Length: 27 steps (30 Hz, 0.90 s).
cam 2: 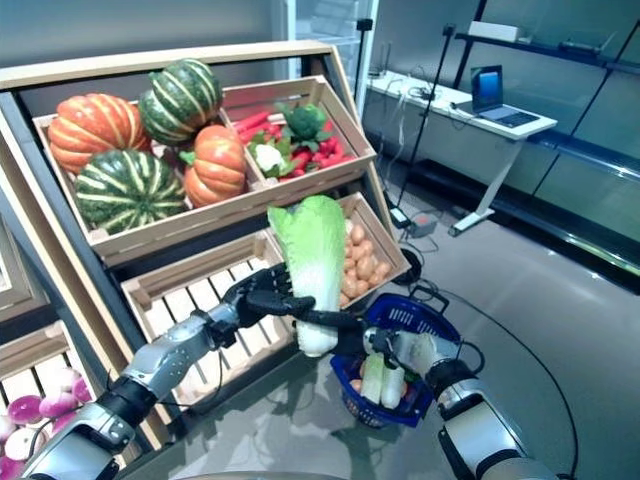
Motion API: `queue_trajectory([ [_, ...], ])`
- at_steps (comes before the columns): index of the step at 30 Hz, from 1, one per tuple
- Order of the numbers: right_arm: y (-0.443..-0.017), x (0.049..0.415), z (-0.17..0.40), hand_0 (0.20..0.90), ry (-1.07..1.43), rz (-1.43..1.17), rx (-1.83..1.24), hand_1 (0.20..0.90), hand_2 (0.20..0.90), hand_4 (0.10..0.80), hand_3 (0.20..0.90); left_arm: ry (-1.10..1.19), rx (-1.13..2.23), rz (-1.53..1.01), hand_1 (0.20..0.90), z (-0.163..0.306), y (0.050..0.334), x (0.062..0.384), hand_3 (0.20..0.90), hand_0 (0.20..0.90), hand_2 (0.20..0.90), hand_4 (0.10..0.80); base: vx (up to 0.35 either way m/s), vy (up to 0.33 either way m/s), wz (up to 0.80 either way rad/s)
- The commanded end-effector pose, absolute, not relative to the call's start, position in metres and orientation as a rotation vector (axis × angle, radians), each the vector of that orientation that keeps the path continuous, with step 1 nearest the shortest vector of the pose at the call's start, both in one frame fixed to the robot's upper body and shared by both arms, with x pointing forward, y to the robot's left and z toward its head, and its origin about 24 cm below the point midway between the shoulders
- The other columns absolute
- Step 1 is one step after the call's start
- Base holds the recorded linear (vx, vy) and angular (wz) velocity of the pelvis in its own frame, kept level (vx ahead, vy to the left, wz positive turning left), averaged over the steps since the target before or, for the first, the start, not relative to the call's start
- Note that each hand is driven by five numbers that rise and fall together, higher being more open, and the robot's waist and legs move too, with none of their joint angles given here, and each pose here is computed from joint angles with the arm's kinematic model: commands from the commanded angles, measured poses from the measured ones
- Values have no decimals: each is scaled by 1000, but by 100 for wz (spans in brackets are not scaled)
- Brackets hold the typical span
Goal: Put vegetables into the basket
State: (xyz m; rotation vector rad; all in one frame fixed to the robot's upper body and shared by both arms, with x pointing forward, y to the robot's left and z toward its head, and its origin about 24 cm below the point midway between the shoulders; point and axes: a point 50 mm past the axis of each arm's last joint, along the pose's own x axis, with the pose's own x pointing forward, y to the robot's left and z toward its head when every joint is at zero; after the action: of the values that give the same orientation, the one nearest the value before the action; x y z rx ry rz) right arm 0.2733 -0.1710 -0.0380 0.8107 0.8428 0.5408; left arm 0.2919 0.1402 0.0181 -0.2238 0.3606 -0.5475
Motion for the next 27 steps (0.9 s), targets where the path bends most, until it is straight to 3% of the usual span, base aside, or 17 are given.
queue_trajectory([
  [1,-212,296,-8,300,589,415,811,300,300,400,300,68,-196,-484,900,75,175,315,900,900,900,800,0,0,0],
  [7,-241,280,-16,300,528,236,842,300,300,400,300,130,-234,-316,900,48,214,300,900,900,900,800,0,-9,-2],
  [15,-273,268,-28,300,453,-44,891,300,300,400,300,186,-225,-125,900,14,238,279,900,900,900,800,19,-46,-3],
  [19,-280,294,-8,300,318,-144,877,300,300,400,300,107,-198,-131,900,31,229,295,900,900,900,800,-300,-81,-4],
  [21,-290,322,28,300,192,-159,823,300,300,400,300,-7,-158,-175,900,60,218,315,900,900,900,800,-547,-89,-1],
  [27,-316,341,78,300,57,-229,666,300,300,400,300,-122,-179,-243,900,91,198,323,900,900,900,800,-254,0,11],
])
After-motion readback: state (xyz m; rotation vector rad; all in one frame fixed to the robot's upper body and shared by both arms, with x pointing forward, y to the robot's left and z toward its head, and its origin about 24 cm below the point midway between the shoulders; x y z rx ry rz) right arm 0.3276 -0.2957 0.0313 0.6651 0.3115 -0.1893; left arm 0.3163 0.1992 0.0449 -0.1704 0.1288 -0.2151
